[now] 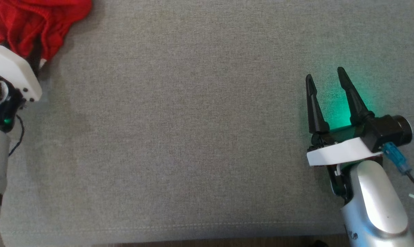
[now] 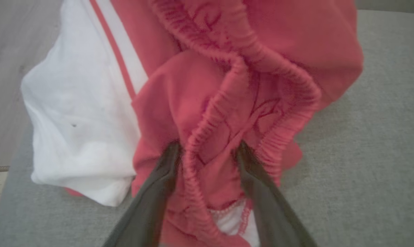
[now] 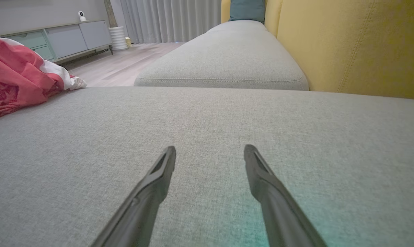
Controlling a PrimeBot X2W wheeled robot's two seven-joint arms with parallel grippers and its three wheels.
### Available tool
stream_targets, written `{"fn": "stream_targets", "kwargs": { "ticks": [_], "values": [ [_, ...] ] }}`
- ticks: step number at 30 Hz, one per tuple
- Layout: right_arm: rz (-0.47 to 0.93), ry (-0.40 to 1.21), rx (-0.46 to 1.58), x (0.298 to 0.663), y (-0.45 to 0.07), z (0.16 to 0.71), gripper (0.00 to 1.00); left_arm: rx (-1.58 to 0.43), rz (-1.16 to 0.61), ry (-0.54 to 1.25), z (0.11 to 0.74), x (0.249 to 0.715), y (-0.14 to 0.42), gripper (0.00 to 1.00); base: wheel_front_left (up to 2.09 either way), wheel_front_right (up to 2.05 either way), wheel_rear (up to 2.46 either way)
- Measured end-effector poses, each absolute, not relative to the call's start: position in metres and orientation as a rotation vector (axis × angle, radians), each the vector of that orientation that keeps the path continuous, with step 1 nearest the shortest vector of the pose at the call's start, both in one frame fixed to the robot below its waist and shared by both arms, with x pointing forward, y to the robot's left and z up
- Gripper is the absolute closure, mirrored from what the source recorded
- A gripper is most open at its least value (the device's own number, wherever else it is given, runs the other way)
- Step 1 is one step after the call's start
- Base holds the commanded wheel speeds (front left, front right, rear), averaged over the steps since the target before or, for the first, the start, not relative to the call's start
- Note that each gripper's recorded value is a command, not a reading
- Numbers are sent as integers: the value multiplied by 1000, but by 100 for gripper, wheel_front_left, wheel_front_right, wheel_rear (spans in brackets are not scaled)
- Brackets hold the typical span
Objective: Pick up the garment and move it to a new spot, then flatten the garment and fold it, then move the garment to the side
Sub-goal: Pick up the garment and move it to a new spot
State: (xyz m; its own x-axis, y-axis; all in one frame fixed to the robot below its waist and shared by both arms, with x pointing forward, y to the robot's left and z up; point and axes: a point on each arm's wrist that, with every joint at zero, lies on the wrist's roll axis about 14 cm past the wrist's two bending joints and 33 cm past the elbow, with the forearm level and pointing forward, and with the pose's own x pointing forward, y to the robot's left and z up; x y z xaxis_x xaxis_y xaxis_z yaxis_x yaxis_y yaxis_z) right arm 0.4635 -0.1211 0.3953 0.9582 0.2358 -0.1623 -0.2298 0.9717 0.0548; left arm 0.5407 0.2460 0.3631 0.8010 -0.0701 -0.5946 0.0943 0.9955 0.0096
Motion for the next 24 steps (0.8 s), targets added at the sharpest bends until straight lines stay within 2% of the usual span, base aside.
{"fn": "stream_targets", "kwargs": {
  "ticks": [1, 2, 3, 17, 24],
  "values": [
    [235, 166, 35, 464, -121, 396, 0, 42, -84, 633, 364, 542, 247, 51, 0, 0, 0],
    [234, 162, 35, 465, -122, 398, 0, 49, -80, 623, 366, 543, 248, 84, 0, 0, 0],
    [233, 156, 34, 466, -122, 400, 0, 57, -75, 613, 369, 545, 250, 100, 0, 0, 0],
    [252, 72, 57, 464, -113, 438, 0, 151, -83, 367, 466, 564, 257, 100, 0, 0, 0],
    [241, 21, 62, 457, -117, 462, 0, 219, -154, 215, 524, 566, 234, 100, 0, 0, 0]
  ]
}}
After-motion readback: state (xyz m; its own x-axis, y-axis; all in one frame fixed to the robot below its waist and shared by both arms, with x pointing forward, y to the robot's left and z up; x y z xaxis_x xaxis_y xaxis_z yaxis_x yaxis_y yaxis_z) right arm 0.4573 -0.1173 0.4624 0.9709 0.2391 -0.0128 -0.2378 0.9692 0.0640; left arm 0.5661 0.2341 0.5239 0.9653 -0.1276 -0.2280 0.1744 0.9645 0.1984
